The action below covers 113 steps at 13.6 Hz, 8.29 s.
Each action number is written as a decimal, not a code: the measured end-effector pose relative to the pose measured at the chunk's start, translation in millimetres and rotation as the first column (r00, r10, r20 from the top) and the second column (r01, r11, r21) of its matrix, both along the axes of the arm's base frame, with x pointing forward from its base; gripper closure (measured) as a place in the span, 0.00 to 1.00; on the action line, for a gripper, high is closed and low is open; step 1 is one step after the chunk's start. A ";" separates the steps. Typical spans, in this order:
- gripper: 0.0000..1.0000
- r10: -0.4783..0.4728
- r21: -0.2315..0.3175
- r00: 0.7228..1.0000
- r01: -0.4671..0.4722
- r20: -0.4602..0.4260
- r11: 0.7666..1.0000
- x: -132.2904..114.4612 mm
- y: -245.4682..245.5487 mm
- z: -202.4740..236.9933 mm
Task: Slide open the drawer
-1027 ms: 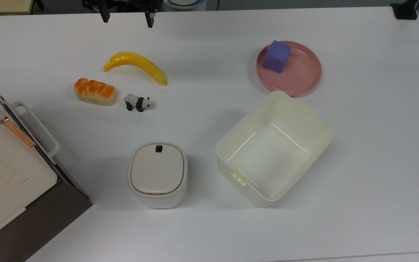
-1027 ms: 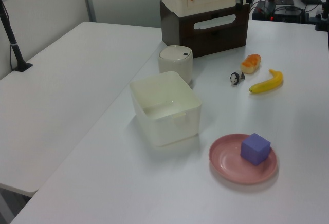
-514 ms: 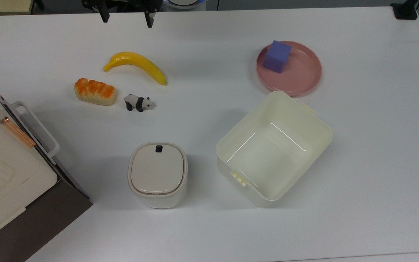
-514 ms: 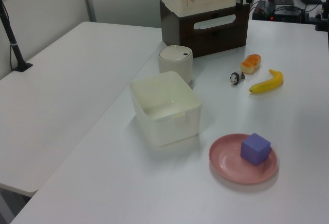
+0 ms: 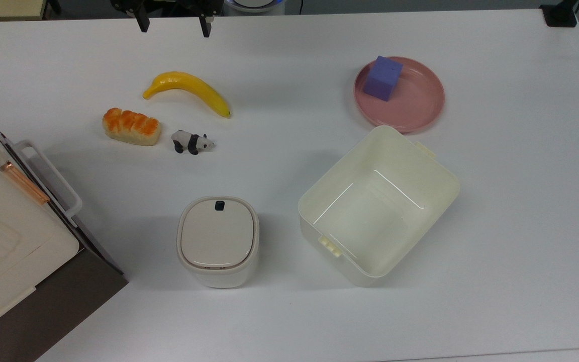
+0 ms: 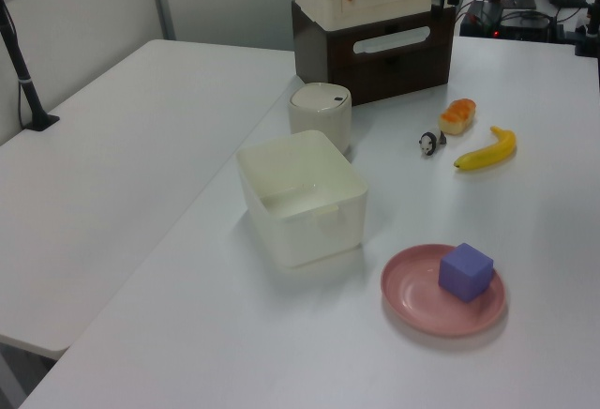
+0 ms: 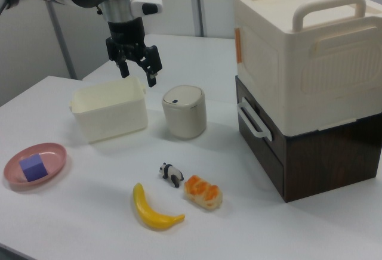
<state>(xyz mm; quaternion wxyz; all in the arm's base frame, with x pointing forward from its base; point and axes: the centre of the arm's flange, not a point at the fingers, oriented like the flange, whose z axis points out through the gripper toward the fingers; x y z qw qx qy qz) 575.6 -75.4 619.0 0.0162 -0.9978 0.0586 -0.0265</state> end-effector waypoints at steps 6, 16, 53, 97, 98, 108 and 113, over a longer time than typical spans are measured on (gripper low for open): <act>0.00 0.290 -0.048 0.957 -0.291 -0.015 0.956 -5.7 -34.6 -3.1; 0.00 0.500 -0.290 0.865 -0.492 -0.051 0.821 20.6 -125.9 -75.9; 0.00 0.514 -0.455 0.855 -0.485 -0.068 0.747 114.2 -104.1 -210.8; 0.00 0.191 -0.063 0.977 -0.198 -0.092 0.978 17.6 -31.7 -26.6; 0.00 0.150 -0.056 0.985 -0.155 -0.089 0.986 12.2 -29.5 -18.8; 0.00 -0.087 -0.028 0.995 0.086 -0.047 0.996 -1.6 -4.8 10.3; 0.00 -0.097 -0.037 0.994 0.095 -0.043 0.995 -3.5 -10.5 12.7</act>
